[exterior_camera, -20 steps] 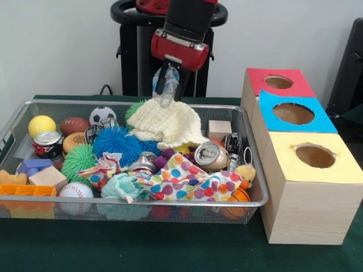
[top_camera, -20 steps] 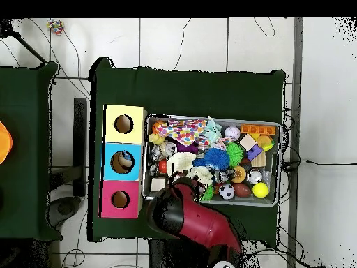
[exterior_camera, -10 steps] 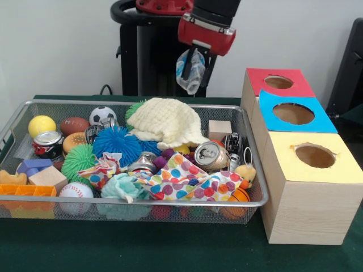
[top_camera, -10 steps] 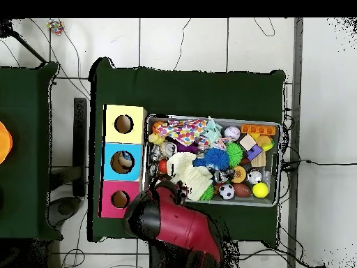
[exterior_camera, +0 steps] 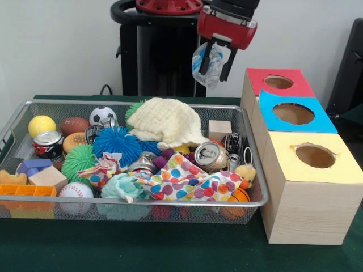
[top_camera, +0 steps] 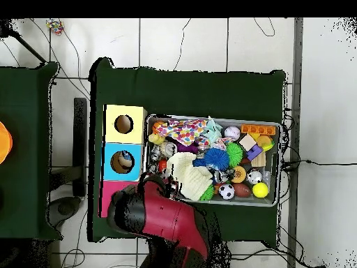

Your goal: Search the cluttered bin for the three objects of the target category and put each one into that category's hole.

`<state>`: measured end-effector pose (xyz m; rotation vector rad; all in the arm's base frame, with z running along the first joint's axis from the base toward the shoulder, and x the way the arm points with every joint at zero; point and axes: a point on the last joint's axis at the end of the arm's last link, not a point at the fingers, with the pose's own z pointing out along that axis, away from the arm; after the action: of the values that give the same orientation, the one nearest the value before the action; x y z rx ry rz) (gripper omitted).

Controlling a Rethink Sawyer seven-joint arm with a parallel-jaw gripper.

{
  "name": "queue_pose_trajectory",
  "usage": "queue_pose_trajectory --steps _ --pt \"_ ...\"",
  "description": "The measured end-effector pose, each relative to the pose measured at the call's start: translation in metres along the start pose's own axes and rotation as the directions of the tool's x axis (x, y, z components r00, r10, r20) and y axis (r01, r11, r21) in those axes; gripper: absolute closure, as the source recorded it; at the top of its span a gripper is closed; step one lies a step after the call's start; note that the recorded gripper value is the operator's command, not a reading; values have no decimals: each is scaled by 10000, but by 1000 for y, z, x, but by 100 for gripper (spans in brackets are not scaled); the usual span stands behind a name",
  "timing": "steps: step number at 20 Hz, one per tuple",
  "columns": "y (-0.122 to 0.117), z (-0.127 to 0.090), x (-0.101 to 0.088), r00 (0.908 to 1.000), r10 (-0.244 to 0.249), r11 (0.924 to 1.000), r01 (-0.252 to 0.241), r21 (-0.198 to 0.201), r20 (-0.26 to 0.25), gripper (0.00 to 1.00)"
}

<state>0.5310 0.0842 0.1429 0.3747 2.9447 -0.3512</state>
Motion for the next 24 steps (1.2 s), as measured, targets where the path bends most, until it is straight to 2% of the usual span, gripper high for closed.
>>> queue_pose_trajectory --steps 10,14,24 --pt "24 -26 -37 9951 -266 9996 272 -47 948 100" --pt "35 -34 -45 9928 -350 9993 363 -96 1150 100" --pt "86 -48 -57 9909 -174 9986 238 -470 1333 100"
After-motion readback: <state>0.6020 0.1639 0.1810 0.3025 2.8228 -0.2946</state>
